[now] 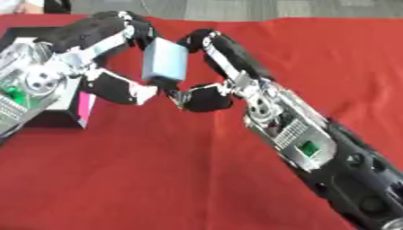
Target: Pick up the objects with one hand, pass them to the other hand, and then place them into the box on the other side of the table.
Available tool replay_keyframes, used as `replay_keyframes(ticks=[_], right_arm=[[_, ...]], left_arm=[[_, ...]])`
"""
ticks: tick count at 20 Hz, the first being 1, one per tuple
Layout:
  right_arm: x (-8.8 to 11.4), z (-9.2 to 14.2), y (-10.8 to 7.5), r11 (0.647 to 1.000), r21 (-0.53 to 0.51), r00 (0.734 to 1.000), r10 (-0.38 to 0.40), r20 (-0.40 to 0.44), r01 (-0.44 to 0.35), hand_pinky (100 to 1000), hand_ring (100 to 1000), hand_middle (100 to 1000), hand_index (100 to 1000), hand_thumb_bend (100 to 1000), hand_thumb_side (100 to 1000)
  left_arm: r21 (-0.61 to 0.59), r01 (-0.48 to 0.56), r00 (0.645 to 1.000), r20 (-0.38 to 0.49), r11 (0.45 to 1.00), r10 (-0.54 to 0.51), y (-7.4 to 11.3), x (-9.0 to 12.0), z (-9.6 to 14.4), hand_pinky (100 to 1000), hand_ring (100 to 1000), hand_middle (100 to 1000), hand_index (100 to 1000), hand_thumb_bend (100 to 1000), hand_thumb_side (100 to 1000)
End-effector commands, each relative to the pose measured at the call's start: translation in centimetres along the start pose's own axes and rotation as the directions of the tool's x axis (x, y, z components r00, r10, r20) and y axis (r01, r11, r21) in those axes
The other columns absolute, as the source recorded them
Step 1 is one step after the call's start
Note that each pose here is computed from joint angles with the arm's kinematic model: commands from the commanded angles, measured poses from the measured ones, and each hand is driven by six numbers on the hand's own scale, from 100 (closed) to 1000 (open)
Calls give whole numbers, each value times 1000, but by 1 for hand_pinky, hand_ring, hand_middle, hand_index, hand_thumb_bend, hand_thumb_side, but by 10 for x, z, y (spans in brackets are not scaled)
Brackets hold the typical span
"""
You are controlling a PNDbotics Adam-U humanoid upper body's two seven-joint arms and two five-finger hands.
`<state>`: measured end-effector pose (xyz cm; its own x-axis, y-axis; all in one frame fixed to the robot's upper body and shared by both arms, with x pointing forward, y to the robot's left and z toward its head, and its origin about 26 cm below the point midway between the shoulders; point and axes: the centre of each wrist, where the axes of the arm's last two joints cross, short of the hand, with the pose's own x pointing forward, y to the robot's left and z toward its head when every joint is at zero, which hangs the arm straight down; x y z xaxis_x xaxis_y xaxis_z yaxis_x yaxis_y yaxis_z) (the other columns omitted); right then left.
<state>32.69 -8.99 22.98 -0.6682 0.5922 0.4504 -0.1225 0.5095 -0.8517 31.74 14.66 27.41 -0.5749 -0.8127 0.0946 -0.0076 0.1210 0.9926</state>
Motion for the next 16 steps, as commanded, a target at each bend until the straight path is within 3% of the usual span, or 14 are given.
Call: replay_keyframes(ticks=[1,3,4,6,10,16], right_arm=[[-3,3,-13,998,-15,998,66,-2,-66,900,817,733,871,176,359],[-3,4,-14,997,-6,997,81,8,-81,903,815,730,873,269,224],[-3,4,-14,996,-2,996,84,13,-84,904,813,726,872,368,100],[-3,5,-15,997,14,997,78,25,-78,906,812,724,869,419,100],[-5,5,-17,998,20,998,59,29,-60,907,809,721,862,304,100],[-5,6,-18,999,-14,998,52,19,-52,915,809,717,863,350,100]], left_arm=[[19,56,996,-64,998,-55,12,-15,6,715,674,473,437,100,245],[11,61,996,-69,998,-60,11,-17,6,714,674,470,433,100,235],[8,64,995,-72,998,-63,11,-18,7,714,674,468,432,100,229],[1,66,994,-83,998,-66,10,-22,8,714,673,465,432,100,221],[-6,67,992,-107,998,-67,7,-29,10,712,669,457,426,100,208],[-14,71,988,-137,997,-72,5,-39,13,709,667,452,420,100,205]])
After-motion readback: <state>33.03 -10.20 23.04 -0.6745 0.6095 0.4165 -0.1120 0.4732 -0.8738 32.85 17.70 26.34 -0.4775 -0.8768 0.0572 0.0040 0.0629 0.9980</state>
